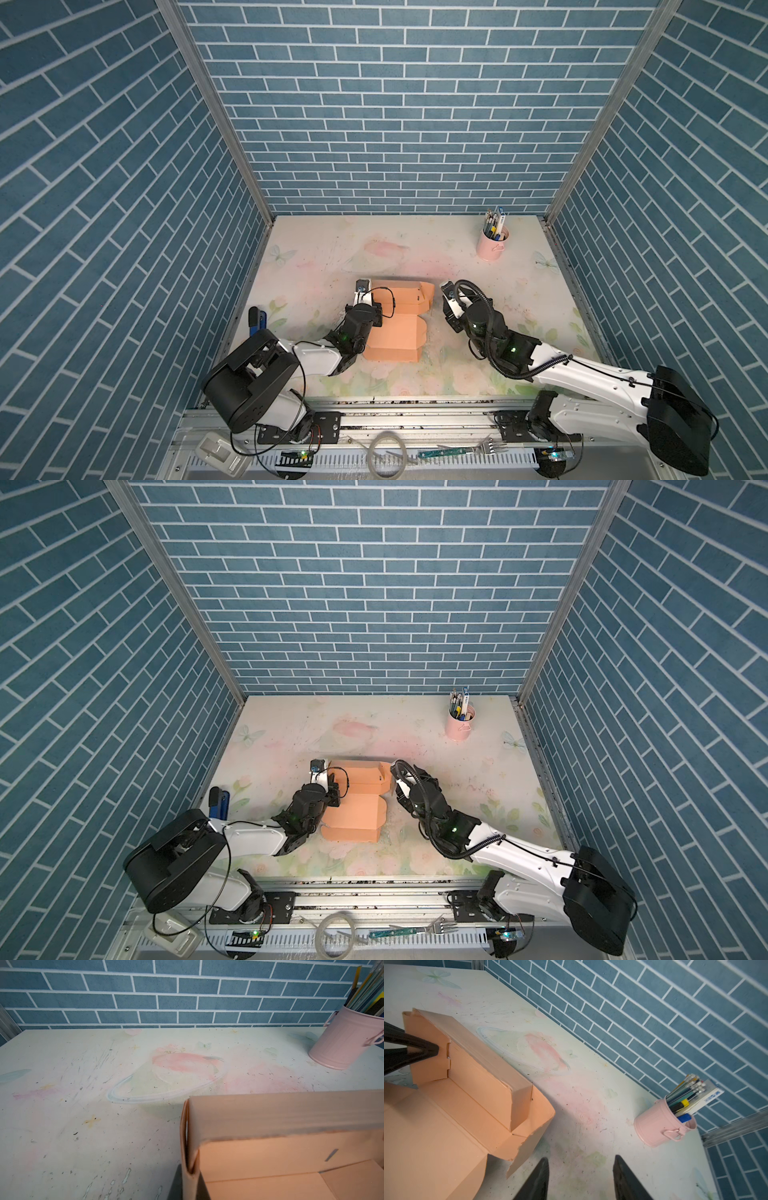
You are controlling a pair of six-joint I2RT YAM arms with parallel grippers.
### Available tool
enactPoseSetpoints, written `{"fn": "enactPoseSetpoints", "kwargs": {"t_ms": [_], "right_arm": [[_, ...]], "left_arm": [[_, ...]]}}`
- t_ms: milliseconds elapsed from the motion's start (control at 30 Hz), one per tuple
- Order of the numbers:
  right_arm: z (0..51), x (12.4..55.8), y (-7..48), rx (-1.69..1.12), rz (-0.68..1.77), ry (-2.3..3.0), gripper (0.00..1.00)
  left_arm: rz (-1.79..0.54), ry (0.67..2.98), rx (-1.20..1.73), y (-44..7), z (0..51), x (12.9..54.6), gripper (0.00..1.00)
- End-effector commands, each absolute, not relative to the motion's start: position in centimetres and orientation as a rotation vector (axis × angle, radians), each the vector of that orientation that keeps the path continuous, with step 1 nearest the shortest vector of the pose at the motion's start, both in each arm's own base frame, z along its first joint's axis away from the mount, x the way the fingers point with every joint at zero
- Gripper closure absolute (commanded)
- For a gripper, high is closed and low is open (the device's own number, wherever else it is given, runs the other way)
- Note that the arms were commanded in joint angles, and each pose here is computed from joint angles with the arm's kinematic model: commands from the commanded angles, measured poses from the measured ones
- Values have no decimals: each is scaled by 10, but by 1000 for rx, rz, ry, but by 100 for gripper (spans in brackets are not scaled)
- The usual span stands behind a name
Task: Fold the paper box
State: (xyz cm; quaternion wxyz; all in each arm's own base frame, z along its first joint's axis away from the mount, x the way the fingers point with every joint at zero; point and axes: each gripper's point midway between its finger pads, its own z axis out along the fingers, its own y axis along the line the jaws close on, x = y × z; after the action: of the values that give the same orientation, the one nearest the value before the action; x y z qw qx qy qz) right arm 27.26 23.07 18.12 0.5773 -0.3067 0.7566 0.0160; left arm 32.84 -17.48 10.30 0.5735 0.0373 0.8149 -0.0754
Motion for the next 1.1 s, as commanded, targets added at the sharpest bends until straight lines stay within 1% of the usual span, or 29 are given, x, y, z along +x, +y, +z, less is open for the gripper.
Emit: {"fn": "enactPoseSetpoints", "kwargs": {"t_ms": [0,167,500,667,867,1067], "right_arm": [[160,268,234,-605,285,1889,49],[143,276,237,-548,410,1927,48],[128,295,260,-534,499,1954,48],[118,304,275,-522,548,1966,49],[120,316,296,-530,584,1945,51],[120,309,323,-579,615,1928,53]], "left_arm": [[-147,1913,80,-171,106,327,93],[-128,1905,47,-163,108,325,94],[-92,1877,-31,-148,124,320,94],[-82,1875,-19,-146,118,316,94],[-61,1864,-8,-146,115,314,94],[-42,1869,-12,-147,104,314,94]]}}
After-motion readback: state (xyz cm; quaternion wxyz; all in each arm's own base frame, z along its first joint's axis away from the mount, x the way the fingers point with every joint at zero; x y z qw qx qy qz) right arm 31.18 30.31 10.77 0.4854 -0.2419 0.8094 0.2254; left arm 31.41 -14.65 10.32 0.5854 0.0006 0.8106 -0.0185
